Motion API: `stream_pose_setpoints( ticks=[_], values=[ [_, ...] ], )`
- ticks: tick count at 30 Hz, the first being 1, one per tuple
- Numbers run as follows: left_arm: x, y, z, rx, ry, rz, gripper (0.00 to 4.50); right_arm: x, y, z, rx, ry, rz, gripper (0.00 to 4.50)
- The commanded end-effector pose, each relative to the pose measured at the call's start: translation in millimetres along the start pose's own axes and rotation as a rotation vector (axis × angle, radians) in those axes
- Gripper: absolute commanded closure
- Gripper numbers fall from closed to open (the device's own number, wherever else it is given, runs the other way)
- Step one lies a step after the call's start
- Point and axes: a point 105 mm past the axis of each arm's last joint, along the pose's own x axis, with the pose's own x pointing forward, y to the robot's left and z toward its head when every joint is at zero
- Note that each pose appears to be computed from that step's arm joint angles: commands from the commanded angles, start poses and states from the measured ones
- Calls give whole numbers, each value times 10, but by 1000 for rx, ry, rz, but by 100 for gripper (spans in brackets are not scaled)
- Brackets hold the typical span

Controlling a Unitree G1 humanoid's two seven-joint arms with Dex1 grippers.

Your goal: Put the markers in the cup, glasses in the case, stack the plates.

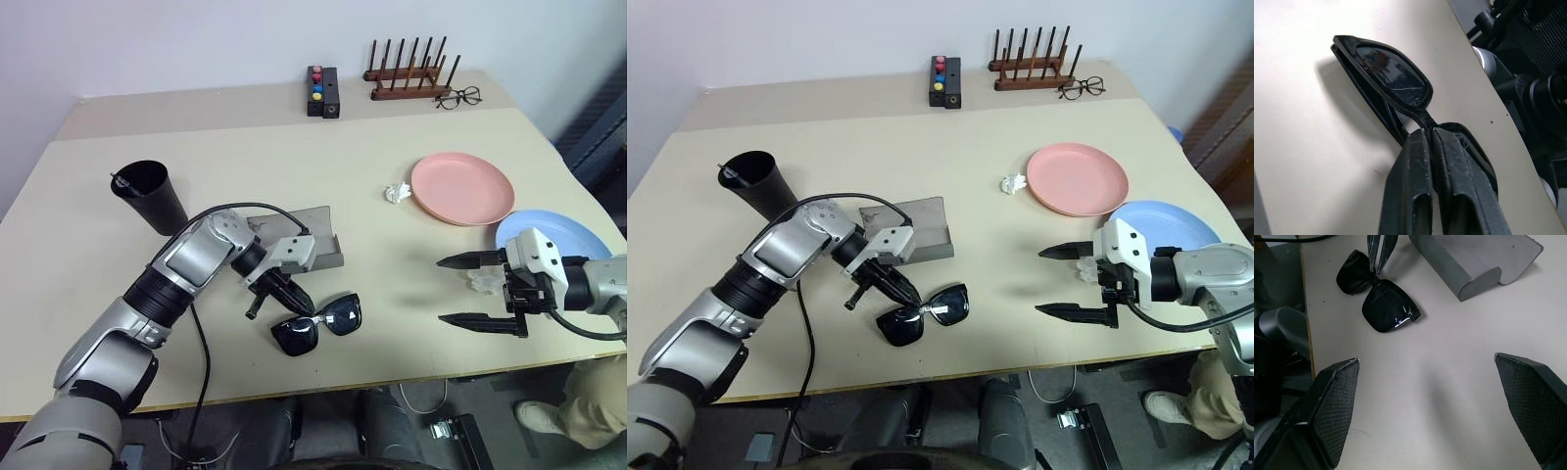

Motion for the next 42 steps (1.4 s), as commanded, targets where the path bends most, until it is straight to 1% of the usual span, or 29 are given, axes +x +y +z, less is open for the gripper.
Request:
stream_pose_setpoints(
  ticks=[1, 8, 9, 10, 12, 14, 17, 19, 23, 25, 29, 32, 36, 39, 42],
  values=[
    [-31, 11, 29, 29, 15, 3, 442, -72, -16, 92, -43, -7, -26, 0],
    [-93, 119, 84, 76, -3, 65, 442, -92, -4, 63, -39, -5, -40, 0],
    [-119, 134, 89, 79, -6, 78, 392, -90, 0, 67, -40, -9, -43, 0],
    [-151, 142, 90, 88, -8, 92, 365, -84, 9, 81, -36, -18, -43, 0],
    [-199, 156, 88, 93, -15, 118, 259, -72, 31, 106, -30, -34, -43, 0],
    [-235, 153, 90, 89, -24, 133, 164, -54, 57, 115, -30, -39, -40, 0],
    [-304, 156, 117, 90, -52, 175, 3, 3, 94, 143, -33, -57, -38, 0],
    [-323, 189, 132, 98, -65, 214, 3, 28, 97, 155, -36, -66, -43, 0],
    [-481, 265, 238, 142, -123, 329, 3, 240, 189, 185, -43, -98, -15, 0],
    [-574, 283, 344, 162, -163, 383, 3, 346, 273, 148, -43, -101, 22, 0],
    [-778, 351, 531, 220, -267, 546, 3, 522, 367, -14, -61, -68, 69, 0],
    [-933, 426, 666, 296, -376, 747, 3, 604, 283, -85, -104, -71, 23, 0],
    [-1076, 513, 660, 289, -461, 971, 3, 777, 168, -60, -149, -139, -83, 0],
    [-1135, 565, 590, 271, -472, 1096, 3, 878, 117, -42, -208, -161, -155, 0],
    [-1158, 565, 470, 244, -473, 1194, 3, 973, 93, 24, -202, -199, -211, 0]
  ],
)
